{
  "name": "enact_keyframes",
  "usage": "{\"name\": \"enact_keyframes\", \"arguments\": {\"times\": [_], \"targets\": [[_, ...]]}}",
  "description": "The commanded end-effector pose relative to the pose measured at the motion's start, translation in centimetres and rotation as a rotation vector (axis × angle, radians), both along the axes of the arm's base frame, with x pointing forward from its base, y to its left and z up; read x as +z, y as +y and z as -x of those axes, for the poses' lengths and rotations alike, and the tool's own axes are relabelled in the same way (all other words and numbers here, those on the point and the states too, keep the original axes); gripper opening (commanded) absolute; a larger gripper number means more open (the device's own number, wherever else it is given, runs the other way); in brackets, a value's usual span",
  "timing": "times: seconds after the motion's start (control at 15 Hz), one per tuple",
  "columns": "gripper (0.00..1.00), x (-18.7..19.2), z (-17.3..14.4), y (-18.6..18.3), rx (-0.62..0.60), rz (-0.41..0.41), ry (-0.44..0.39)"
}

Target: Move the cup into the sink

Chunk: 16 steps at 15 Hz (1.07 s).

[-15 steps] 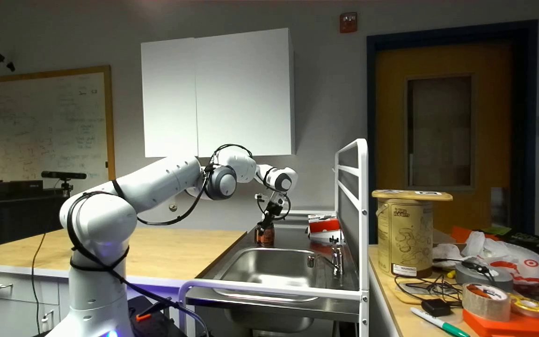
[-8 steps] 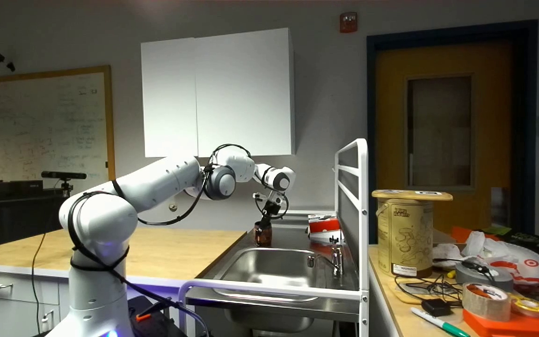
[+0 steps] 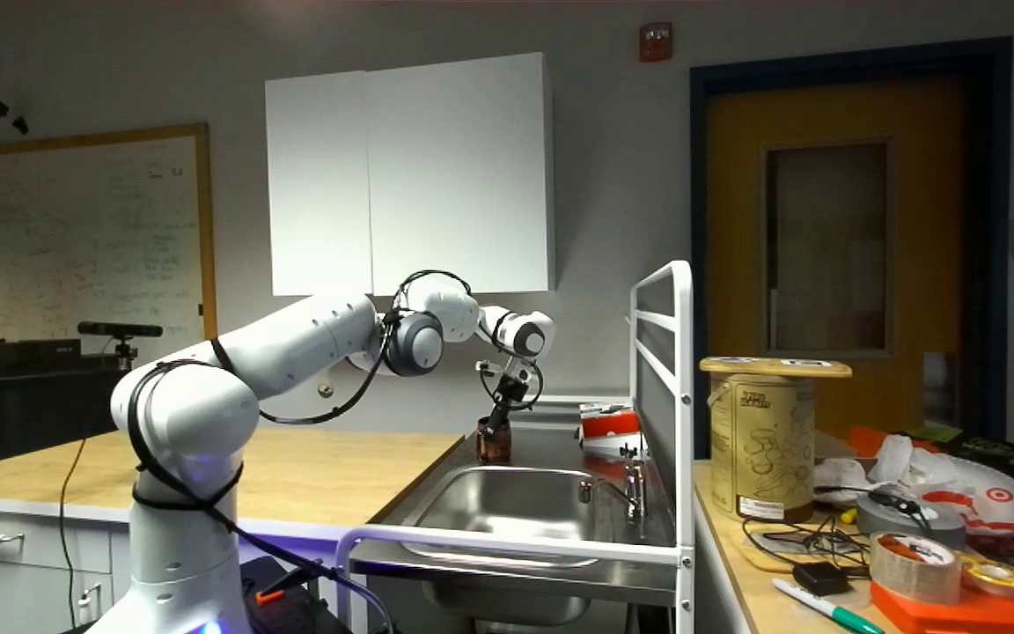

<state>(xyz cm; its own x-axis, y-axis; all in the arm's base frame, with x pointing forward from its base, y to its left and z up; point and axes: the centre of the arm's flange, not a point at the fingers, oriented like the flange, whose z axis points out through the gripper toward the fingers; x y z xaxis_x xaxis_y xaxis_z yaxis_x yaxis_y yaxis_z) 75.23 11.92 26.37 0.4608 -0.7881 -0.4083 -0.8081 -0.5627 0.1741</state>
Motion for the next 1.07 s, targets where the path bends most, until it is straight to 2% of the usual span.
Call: {"name": "enact_keyframes", "arguments": {"times": [0.0,0.13,0.53,1.0], "targets": [[0.01,1.6,-1.6,0.5,-0.021,-0.015,0.006],[0.08,2.4,-1.2,0.3,-0.024,-0.016,-0.010],[0.07,5.3,0.3,-1.8,-0.042,-0.030,-0.049],[0.06,11.9,4.0,-9.8,-0.186,-0.064,-0.146]]}}
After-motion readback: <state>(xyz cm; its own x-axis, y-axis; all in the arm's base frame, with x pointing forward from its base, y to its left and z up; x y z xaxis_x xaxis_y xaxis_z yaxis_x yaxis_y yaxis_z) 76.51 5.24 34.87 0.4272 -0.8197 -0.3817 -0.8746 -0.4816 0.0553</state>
